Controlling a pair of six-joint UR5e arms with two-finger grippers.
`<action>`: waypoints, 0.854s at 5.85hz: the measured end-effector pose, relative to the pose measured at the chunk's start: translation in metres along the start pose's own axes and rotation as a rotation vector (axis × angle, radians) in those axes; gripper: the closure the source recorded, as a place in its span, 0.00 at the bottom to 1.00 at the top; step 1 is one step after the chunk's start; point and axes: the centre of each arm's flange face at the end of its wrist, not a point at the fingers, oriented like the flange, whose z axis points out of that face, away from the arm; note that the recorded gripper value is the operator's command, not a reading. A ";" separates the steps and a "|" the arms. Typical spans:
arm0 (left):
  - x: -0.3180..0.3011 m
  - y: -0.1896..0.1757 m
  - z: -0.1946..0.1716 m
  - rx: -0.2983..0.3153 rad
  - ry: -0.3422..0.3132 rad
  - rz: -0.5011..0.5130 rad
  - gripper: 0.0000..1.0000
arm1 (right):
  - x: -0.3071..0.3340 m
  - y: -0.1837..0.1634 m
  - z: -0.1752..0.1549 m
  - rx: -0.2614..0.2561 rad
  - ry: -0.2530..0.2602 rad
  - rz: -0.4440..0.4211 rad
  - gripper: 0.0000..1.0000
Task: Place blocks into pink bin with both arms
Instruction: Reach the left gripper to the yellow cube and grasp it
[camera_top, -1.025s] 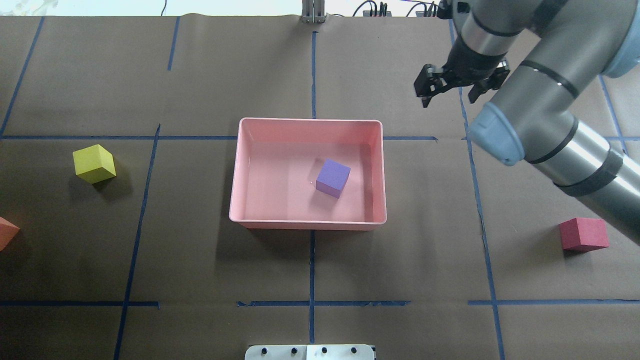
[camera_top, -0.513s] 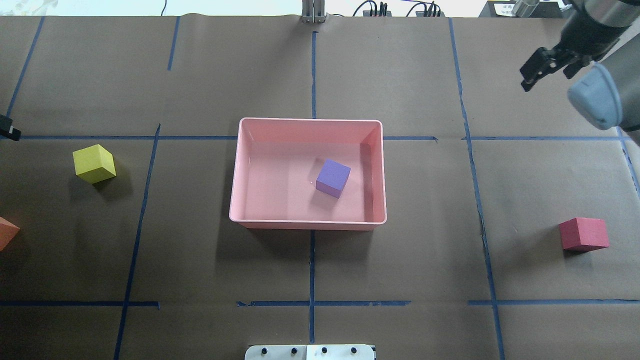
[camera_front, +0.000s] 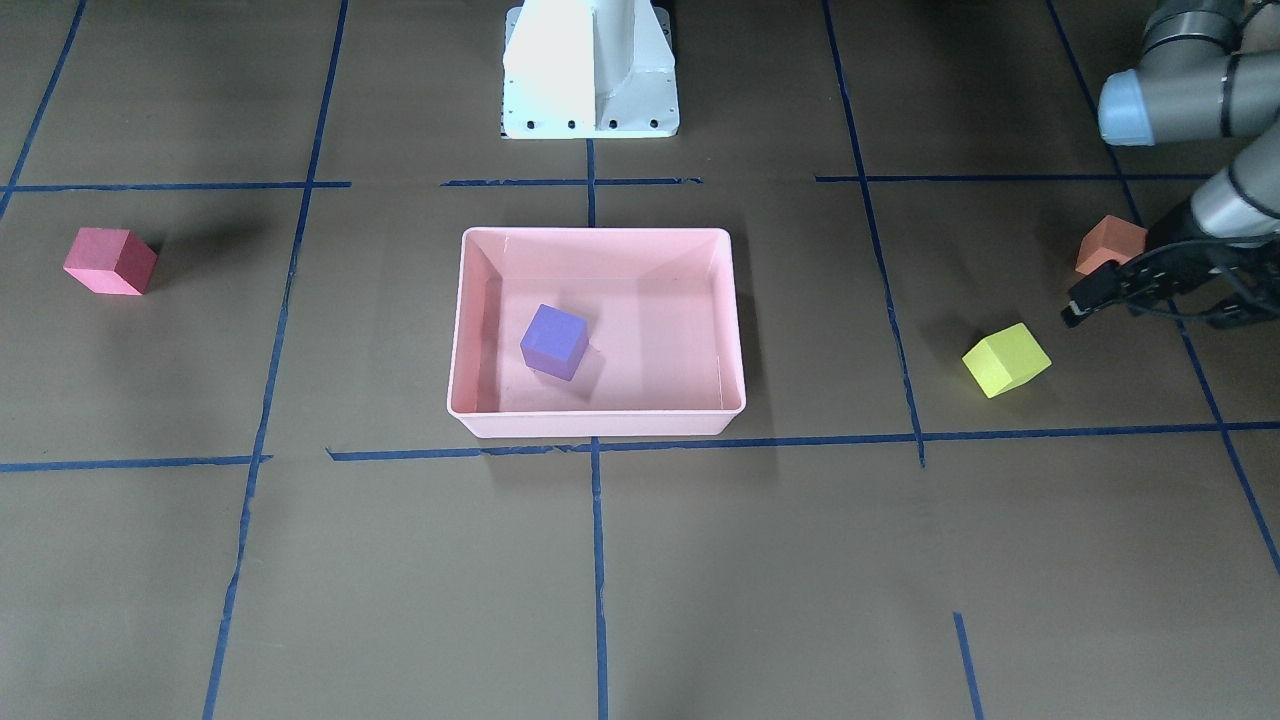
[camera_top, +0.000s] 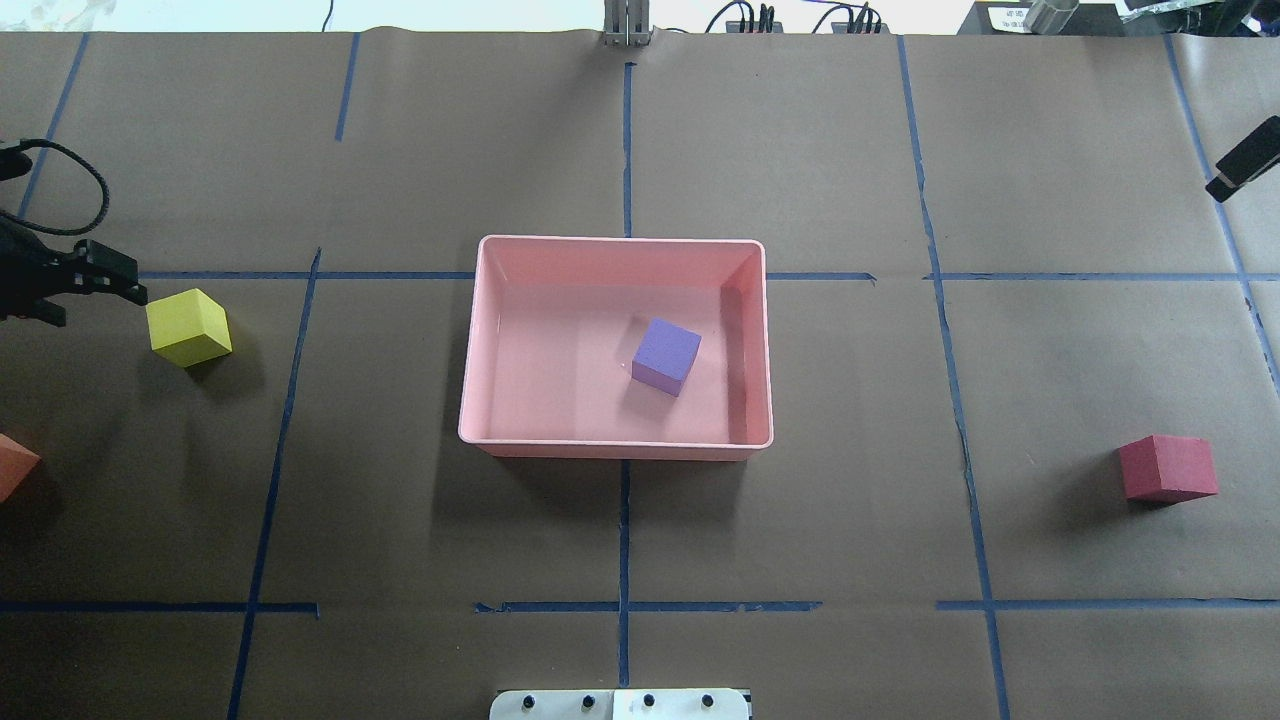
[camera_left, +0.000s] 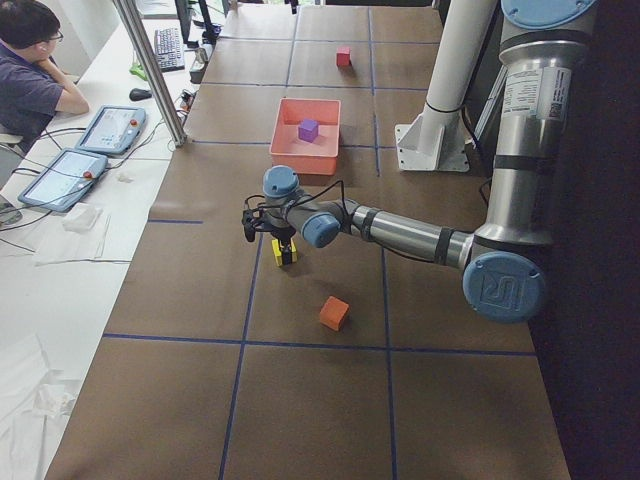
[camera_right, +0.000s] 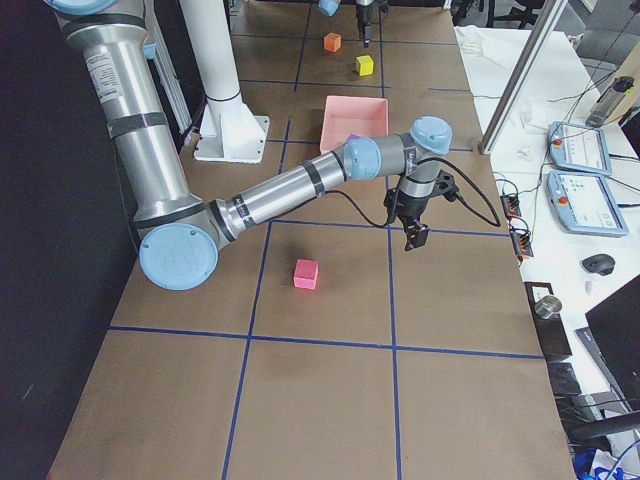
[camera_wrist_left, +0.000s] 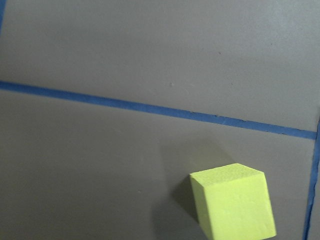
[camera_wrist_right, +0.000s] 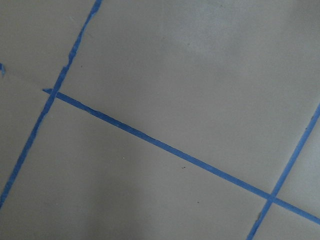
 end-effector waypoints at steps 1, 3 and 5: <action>0.019 0.005 0.015 -0.001 -0.005 -0.018 0.00 | 0.010 0.009 0.002 -0.004 0.001 -0.014 0.00; 0.027 0.000 0.037 -0.013 -0.026 -0.031 0.00 | 0.016 0.017 0.007 -0.013 0.000 -0.014 0.00; 0.022 0.002 0.059 -0.029 -0.061 -0.031 0.00 | 0.017 0.020 0.008 -0.015 0.001 -0.012 0.00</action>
